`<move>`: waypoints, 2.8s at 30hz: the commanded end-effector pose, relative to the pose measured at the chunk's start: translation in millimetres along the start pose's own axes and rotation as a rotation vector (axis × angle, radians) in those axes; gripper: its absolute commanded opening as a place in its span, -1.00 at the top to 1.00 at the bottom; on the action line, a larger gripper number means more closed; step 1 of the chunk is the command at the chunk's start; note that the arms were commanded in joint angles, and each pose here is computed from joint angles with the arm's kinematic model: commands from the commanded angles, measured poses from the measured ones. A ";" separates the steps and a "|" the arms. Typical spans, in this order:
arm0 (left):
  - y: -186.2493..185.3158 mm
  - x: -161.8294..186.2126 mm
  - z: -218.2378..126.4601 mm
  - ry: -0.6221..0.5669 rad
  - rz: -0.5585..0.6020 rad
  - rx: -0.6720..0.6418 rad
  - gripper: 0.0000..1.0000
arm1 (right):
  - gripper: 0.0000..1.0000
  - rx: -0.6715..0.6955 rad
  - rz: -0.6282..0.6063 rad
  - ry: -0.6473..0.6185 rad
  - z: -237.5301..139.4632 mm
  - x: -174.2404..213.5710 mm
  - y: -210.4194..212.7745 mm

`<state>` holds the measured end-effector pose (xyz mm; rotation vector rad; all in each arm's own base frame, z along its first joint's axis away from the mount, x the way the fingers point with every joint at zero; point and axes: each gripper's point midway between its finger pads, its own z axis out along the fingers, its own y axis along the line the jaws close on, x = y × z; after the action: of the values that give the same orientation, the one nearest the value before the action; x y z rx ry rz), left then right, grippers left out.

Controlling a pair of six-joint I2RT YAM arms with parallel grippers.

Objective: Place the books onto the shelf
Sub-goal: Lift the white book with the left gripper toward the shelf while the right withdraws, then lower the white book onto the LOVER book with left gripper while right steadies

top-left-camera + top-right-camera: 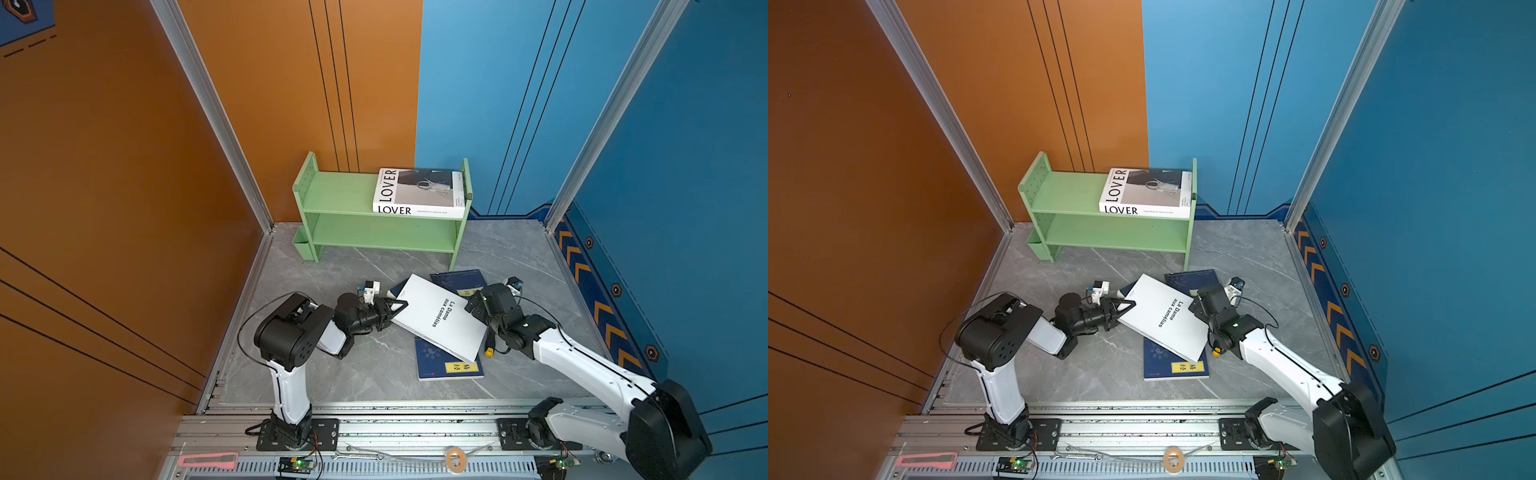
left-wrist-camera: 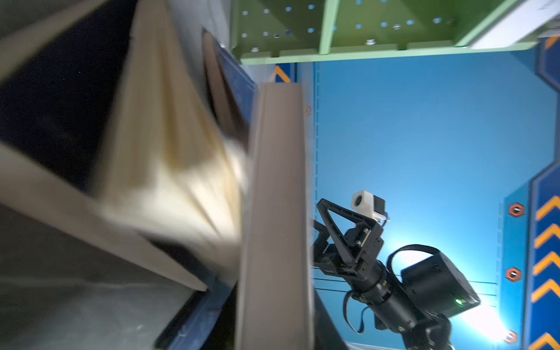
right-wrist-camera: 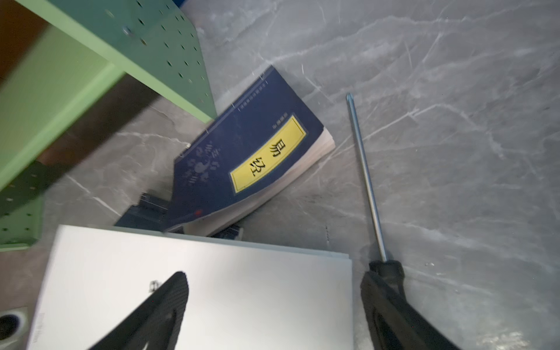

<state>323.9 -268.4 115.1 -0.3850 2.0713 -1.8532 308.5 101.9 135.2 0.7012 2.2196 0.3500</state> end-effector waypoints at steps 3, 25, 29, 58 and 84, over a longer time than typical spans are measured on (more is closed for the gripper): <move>-42.3 2.3 -17.9 -0.014 0.094 0.004 0.79 | -0.84 -0.046 0.009 -0.113 -40.1 -39.6 1.5; -306.6 -73.3 -113.0 -0.278 0.466 0.058 0.67 | -0.88 -0.349 -0.026 -0.343 -141.1 -140.9 75.2; -351.3 -104.6 -117.8 -0.347 0.540 0.109 0.68 | -0.89 -0.394 -0.053 -0.392 -151.0 -161.5 98.9; -326.9 -273.9 -2.8 -0.450 0.310 0.117 0.63 | -0.99 -0.408 -0.157 -0.641 -79.2 -272.8 243.0; -292.8 -262.0 28.4 -0.425 0.199 0.077 0.61 | -0.99 -0.316 -0.156 -0.524 -20.0 -263.0 233.1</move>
<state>567.3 -212.3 421.2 -0.5063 1.6889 -1.5613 523.0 137.7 411.6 0.3709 1.6459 0.3750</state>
